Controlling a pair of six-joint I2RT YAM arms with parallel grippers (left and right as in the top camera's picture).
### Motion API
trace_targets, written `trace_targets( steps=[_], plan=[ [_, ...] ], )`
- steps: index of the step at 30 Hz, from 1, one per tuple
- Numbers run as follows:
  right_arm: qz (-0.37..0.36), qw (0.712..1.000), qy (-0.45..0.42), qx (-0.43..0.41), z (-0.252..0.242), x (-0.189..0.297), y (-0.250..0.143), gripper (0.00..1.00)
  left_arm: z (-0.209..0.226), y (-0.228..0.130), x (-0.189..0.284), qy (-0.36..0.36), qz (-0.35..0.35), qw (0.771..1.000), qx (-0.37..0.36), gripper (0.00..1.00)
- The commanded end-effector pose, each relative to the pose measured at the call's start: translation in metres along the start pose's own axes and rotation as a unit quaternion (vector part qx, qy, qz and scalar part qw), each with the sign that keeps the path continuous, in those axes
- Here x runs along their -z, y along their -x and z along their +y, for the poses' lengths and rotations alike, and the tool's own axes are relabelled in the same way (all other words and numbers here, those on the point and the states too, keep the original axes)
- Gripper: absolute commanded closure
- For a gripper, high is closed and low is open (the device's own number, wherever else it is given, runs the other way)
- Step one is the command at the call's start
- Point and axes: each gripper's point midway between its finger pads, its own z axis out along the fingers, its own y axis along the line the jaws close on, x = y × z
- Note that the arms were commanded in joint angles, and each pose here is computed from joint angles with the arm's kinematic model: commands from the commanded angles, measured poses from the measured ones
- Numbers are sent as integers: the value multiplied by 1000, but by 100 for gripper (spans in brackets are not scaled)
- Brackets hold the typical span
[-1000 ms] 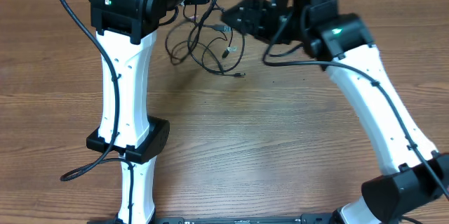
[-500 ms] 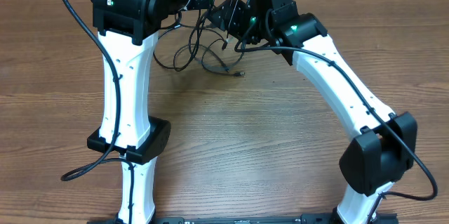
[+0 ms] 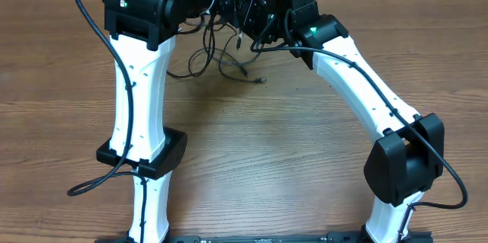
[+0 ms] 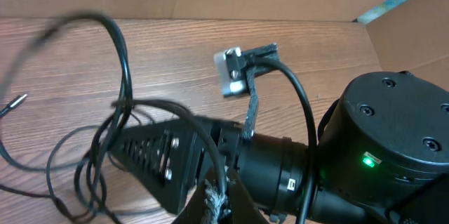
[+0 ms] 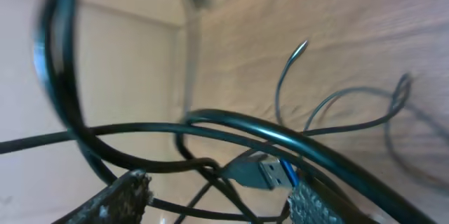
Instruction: Untangle cables
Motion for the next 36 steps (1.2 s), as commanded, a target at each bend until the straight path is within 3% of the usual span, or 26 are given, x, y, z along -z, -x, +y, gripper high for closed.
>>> trace_targets(
  steps=[1, 15, 20, 30, 36],
  plan=[
    [49, 998, 50, 4, 21, 3, -14, 35, 4, 5, 2, -5, -6, 1000, 16, 96],
    [-26, 999, -25, 3, -17, -46, -5, 34, -40, -11, 7, -94, 27, 995, 2, 96],
    [-58, 995, -77, -8, -40, -46, 4, 34, -59, -10, 28, -146, 21, 989, -5, 96],
    [-55, 953, -294, -55, -155, 5, 7, 42, -40, 30, 141, -138, -124, 983, -13, 96],
    [-12, 938, -343, -43, -194, 31, 0, 43, -3, 41, 187, -99, -180, 979, 9, 96]
  ],
)
